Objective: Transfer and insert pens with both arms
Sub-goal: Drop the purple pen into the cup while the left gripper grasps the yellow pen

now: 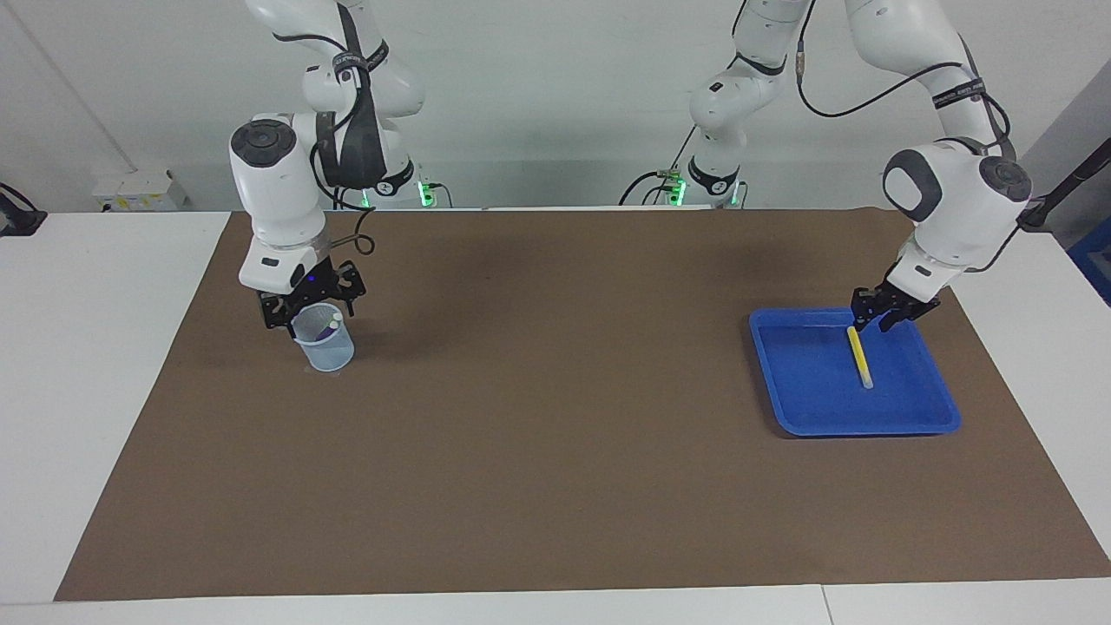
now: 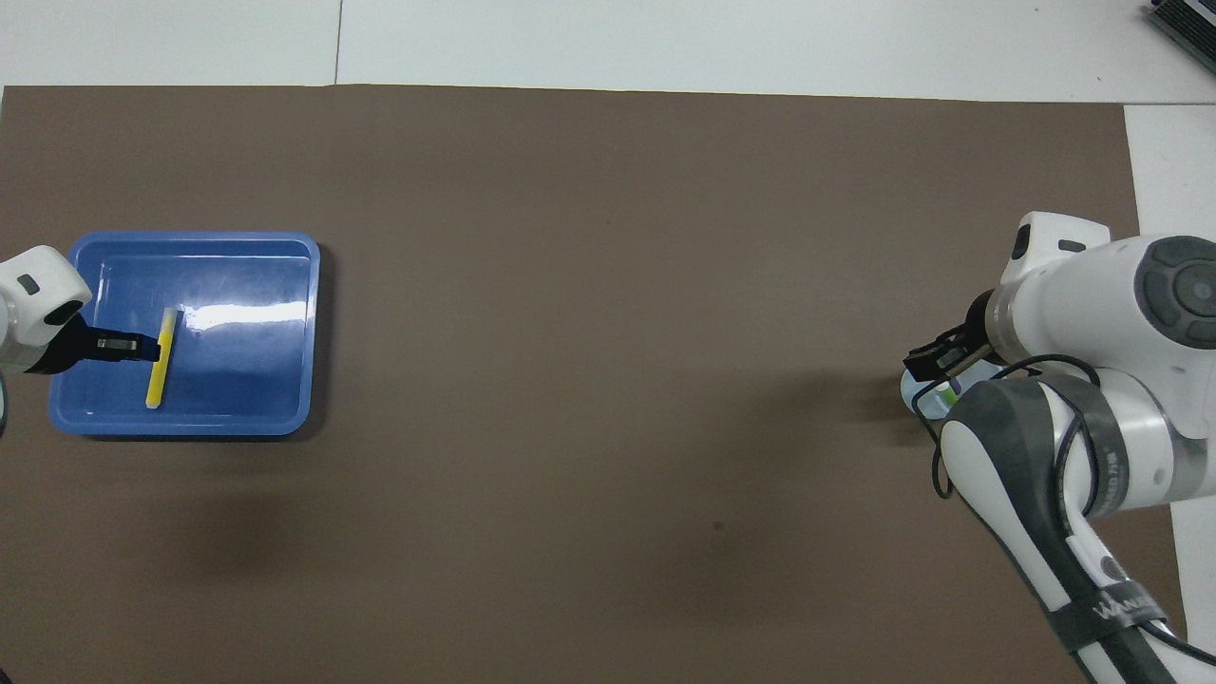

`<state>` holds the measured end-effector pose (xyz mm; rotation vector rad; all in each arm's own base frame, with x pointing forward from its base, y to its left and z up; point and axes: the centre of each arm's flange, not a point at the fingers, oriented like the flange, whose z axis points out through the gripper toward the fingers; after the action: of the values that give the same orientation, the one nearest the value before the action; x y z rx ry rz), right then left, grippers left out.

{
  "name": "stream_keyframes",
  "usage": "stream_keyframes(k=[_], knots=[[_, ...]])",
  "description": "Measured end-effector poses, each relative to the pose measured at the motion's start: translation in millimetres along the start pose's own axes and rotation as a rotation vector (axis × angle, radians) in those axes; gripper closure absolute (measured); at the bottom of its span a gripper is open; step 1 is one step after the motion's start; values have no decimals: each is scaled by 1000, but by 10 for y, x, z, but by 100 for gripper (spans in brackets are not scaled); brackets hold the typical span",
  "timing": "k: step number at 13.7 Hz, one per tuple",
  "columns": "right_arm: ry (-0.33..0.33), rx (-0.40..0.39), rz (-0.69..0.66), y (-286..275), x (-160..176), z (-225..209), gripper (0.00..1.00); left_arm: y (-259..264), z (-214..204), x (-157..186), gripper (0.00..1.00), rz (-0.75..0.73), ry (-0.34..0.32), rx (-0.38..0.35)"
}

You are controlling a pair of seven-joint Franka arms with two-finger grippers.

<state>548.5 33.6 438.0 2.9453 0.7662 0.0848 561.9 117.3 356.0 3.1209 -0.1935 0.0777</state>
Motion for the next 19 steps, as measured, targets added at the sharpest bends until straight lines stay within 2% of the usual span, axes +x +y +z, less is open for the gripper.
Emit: stream_keyframes(k=[3, 4, 9, 10, 11, 12, 13, 14, 16, 19], knots=[[1, 87, 52, -33, -1, -31, 0, -94, 251, 43, 52, -10, 23, -11], [3, 104, 62, -40, 3, -46, 0, -115, 318, 54, 50, -14, 30, -14], [11, 163, 94, -77, 15, -79, 0, -154, 562, 106, 50, -21, 65, -26], [16, 174, 113, -82, 20, -86, 0, -159, 587, 113, 59, -22, 70, -27], [21, 188, 147, -89, 28, -94, 0, -164, 582, 118, 59, -23, 74, -25], [24, 200, 181, -95, 35, -102, 0, -166, 578, 120, 65, -23, 77, -24], [25, 208, 204, -102, 39, -105, 0, -167, 573, 124, 80, -23, 78, -24], [26, 210, 212, -120, 49, -110, 0, -165, 571, 126, 84, -22, 78, -24], [39, 254, 243, -259, 118, -136, 0, -161, 570, 127, 84, -38, 76, -25], [56, 329, 367, -359, 185, -187, 0, -123, 519, 167, 84, -78, 44, -37]])
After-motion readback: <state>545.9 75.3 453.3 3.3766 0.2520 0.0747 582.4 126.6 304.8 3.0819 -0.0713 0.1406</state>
